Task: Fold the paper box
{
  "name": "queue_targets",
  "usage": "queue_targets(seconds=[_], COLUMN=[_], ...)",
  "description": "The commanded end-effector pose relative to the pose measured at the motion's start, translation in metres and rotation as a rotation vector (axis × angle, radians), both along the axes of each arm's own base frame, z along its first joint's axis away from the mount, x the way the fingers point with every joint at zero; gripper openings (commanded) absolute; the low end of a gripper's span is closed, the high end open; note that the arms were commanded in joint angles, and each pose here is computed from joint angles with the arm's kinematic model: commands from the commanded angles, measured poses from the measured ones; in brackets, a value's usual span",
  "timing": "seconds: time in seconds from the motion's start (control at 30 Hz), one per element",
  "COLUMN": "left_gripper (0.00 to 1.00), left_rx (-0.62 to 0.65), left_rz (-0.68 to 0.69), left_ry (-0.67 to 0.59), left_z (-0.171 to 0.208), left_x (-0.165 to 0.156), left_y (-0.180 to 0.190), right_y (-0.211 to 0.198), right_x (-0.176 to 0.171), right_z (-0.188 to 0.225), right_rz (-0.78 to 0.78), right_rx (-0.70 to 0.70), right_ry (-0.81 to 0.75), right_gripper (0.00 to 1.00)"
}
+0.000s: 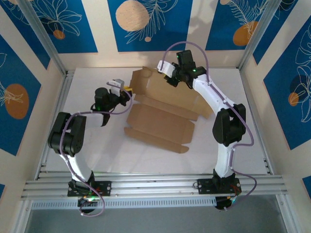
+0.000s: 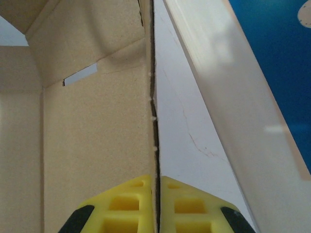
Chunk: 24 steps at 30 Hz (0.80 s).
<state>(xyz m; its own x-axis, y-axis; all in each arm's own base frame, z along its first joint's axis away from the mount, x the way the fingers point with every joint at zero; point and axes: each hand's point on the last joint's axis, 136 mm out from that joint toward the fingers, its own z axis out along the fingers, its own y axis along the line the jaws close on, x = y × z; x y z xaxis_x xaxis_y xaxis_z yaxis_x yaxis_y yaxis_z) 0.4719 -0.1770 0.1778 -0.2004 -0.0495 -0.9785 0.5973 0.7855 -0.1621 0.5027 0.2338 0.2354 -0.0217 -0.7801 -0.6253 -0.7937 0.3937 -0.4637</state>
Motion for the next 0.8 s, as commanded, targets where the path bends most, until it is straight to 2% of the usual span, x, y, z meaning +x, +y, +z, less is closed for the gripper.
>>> queue_targets(seconds=[0.0,0.2,0.27,0.33,0.4,0.47,0.53,0.6,0.77], left_gripper=[0.38,0.39,0.36,0.34,0.37,0.45,0.52,0.58,0.63], left_rx=[-0.081,-0.181,-0.262,-0.359,-0.424,-0.474,-0.552,-0.639,-0.9], left_rz=[0.053,0.196,0.297,0.337,0.268,0.081,-0.035,-0.054,-0.033], left_ry=[-0.015,0.085,0.127,0.169,0.278,0.384,0.457,0.527,0.699], left_z=[0.037,0.101,0.129,0.156,0.183,0.21,0.224,0.229,0.228], left_x=[0.005,0.007,0.003,-0.006,-0.014,-0.023,-0.024,-0.018,0.003], left_y=[0.016,0.039,0.055,0.062,0.049,0.013,-0.012,-0.02,-0.031], right_y=[0.001,-0.008,-0.007,-0.005,-0.002,0.003,0.008,0.012,0.014], right_x=[-0.011,0.01,0.014,0.015,0.016,0.014,0.01,0.006,0.002], right_z=[0.056,0.075,0.081,0.085,0.087,0.088,0.088,0.087,0.094], right_rz=[0.018,-0.094,-0.126,-0.143,-0.156,-0.155,-0.141,-0.126,-0.113], right_rx=[0.085,0.017,0.014,0.014,0.009,0.006,0.011,0.007,0.022], right_ry=[-0.076,-0.221,-0.254,-0.274,-0.291,-0.299,-0.294,-0.286,-0.291], right_gripper=[0.04,0.0,0.0,0.0,0.0,0.0,0.0,0.01,0.01])
